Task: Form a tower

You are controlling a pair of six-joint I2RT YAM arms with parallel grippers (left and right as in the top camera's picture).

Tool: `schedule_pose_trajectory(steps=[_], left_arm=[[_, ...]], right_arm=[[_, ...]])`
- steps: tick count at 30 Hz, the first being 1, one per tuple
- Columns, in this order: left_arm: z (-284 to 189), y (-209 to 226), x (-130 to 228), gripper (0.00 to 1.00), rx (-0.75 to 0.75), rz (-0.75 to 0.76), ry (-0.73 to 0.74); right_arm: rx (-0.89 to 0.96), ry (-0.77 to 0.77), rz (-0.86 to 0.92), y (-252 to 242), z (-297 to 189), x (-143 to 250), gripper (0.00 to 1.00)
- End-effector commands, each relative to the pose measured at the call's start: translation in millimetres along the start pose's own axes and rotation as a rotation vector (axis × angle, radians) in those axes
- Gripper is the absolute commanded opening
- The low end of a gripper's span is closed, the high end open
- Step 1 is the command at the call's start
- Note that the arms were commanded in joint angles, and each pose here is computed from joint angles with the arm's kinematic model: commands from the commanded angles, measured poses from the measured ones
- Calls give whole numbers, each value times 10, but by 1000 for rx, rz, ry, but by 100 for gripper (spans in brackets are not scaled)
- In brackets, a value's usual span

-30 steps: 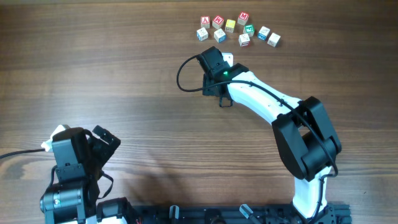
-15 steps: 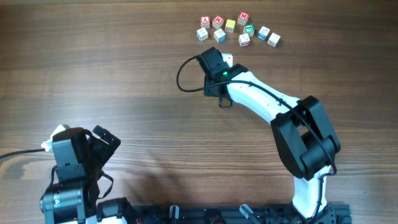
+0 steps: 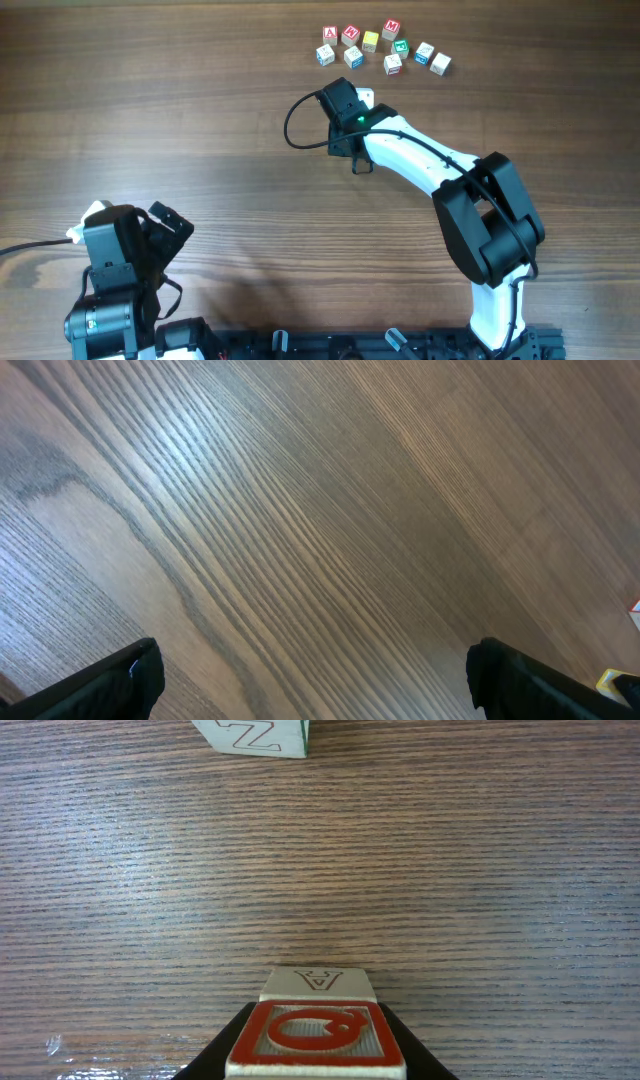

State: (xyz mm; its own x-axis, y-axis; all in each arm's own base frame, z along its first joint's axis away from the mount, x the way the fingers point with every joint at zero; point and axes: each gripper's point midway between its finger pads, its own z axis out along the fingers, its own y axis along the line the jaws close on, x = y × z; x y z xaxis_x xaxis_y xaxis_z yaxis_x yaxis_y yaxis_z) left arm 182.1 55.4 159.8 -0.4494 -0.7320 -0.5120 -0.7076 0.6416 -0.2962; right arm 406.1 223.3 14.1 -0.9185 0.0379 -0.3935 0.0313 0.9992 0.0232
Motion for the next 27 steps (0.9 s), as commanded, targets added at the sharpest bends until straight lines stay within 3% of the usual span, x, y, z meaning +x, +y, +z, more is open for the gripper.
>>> schedule_pose_trajectory(steps=[1,8,14,17,27], left_arm=[[4,8,11,100,2,2,4],[4,8,11,100,2,2,4],[4,7,12,100,3,2,4],[4,8,11,100,2,2,4],[4,7,12,100,3,2,4]], right_arm=[[9,27,-1,-15,101,91,31],[7,23,10,-6,93,72,35],[7,24,10,-6,93,73,69],[6,24,10,-5,90,71,99],[4,-2,15,6,-101,-60,99]])
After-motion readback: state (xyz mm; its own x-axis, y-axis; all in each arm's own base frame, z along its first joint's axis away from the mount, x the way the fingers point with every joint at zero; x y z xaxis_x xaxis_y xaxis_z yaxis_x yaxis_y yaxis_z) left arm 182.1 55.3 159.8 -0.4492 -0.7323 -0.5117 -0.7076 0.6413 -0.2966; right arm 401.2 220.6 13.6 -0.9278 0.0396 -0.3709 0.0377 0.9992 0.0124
